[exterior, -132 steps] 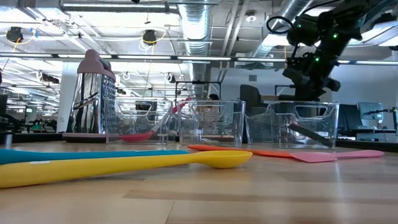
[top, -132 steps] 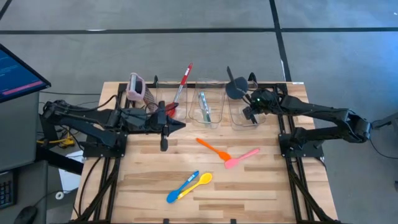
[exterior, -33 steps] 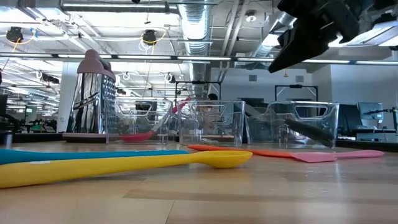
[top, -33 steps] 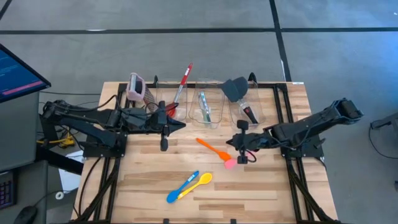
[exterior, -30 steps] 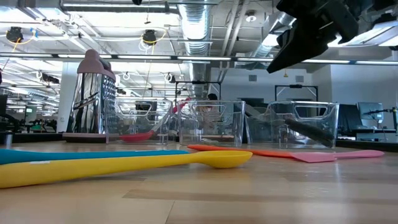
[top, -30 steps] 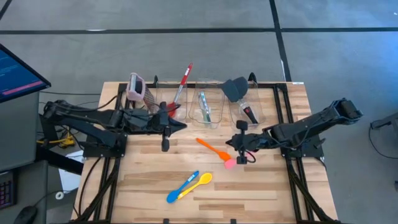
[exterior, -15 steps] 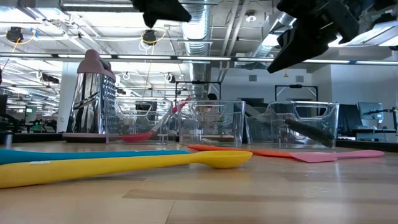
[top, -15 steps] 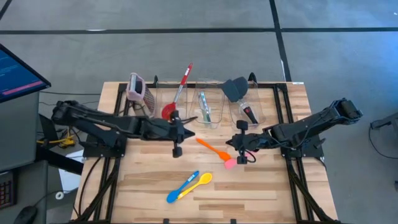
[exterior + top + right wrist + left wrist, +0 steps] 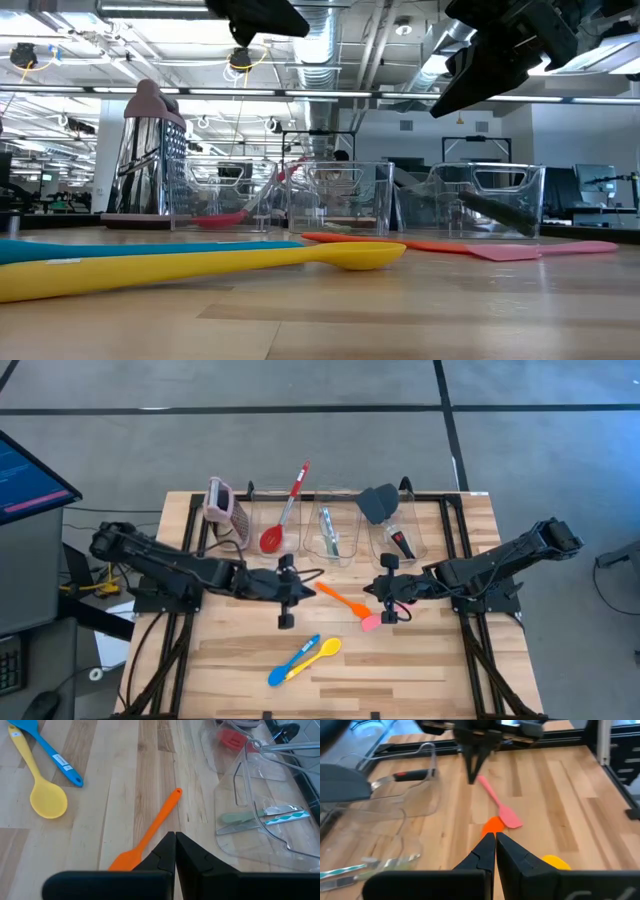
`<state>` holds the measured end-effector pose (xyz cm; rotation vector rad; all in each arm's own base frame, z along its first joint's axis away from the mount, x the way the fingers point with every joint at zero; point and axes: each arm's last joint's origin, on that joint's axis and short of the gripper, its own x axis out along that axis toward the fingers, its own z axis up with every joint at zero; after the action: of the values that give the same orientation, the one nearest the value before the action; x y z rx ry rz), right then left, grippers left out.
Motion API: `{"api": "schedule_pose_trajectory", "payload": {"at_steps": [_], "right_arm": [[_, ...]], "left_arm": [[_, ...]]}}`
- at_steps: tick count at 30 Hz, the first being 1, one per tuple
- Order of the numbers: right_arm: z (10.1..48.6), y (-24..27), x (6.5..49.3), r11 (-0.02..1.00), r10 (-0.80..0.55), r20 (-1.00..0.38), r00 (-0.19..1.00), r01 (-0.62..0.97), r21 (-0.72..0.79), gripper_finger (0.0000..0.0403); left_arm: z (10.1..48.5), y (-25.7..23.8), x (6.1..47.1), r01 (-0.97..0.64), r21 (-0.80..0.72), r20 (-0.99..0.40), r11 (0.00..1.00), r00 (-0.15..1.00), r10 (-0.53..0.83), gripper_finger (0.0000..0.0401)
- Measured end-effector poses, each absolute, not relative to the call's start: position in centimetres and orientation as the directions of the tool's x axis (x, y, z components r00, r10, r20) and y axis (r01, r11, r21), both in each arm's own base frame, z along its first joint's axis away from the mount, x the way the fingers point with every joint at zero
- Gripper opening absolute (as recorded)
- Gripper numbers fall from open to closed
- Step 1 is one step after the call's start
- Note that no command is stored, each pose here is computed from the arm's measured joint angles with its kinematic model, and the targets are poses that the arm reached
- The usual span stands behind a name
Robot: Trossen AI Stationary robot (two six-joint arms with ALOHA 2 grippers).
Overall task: Pick & Place Kitchen Items
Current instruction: Put the blue serving spoon into the left transparent bin
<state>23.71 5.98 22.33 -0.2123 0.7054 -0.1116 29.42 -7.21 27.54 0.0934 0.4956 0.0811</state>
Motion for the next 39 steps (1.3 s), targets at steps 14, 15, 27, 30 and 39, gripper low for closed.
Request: {"api": "schedule_pose_trajectory", "payload": {"at_steps": [14, 15, 27, 30, 39], "right_arm": [[22.3, 6.0, 23.7, 0.973, -0.173, -0.630, 0.757, 0.030, -0.230, 0.0006], [22.3, 6.0, 23.7, 0.973, -0.173, -0.630, 0.758, 0.030, -0.230, 0.0006], [22.4, 6.0, 23.7, 0.973, -0.172, -0.629, 0.758, 0.031, -0.230, 0.0006], [22.4, 6.0, 23.7, 0.973, -0.172, -0.628, 0.759, 0.031, -0.229, 0.0006], [22.4, 6.0, 23.7, 0.973, -0.173, -0.628, 0.759, 0.032, -0.229, 0.0006]], "left_arm": [[27.5, -11.2, 28.1, 0.084, 0.112, -0.475, 0.990, 0.880, -0.021, 0.0002], [27.5, -11.5, 28.0, 0.091, 0.112, -0.476, 0.990, 0.879, -0.027, 0.0002], [27.6, -12.2, 27.7, 0.047, -0.028, -0.465, 0.998, 0.884, -0.055, 0.0002], [28.3, -12.5, 28.0, 0.037, -0.094, -0.401, 0.995, 0.913, -0.072, 0.0002], [29.7, -13.2, 28.1, 0.057, -0.167, -0.315, 0.984, 0.943, -0.109, 0.0002]]}}
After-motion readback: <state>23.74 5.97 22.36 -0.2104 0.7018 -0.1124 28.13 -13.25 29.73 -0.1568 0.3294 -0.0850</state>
